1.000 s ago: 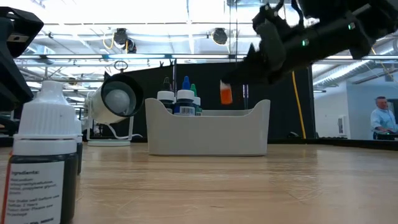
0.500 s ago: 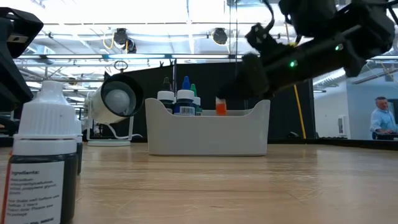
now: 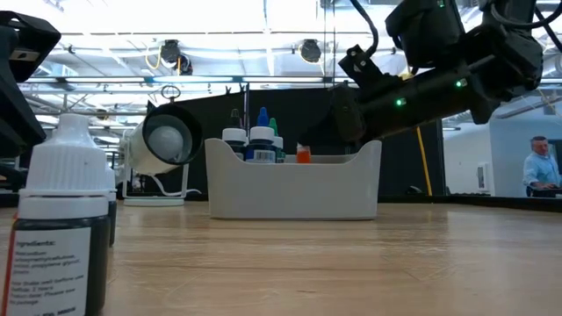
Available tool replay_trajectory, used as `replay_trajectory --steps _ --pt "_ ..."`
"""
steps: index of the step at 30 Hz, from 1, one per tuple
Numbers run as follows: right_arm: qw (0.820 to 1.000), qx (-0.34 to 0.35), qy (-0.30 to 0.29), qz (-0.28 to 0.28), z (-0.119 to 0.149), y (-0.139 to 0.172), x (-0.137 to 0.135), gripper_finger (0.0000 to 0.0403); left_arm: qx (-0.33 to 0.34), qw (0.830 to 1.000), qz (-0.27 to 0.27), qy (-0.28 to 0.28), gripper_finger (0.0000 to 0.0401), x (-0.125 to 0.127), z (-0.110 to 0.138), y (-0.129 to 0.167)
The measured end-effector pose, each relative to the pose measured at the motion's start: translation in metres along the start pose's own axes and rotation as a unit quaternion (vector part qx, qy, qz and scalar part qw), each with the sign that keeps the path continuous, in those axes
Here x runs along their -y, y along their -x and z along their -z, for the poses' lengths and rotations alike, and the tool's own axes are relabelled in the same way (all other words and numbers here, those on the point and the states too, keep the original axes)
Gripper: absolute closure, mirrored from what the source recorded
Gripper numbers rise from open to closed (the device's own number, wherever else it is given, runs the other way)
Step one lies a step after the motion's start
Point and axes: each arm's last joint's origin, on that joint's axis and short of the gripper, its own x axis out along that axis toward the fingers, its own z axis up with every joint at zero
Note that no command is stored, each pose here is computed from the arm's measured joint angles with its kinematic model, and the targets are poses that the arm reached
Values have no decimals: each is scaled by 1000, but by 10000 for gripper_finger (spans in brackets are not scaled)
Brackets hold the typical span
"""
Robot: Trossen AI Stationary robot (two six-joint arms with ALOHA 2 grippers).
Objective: Pick & Place food coloring
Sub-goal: Put the small orange food coloring bottle into the gray bin
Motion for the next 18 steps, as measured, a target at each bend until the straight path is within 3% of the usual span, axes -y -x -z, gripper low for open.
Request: replay_trajectory --steps 18 --pt "1000 -3 -28 2 1 0 0 360 0 1000 0 -9 334 0 0 0"
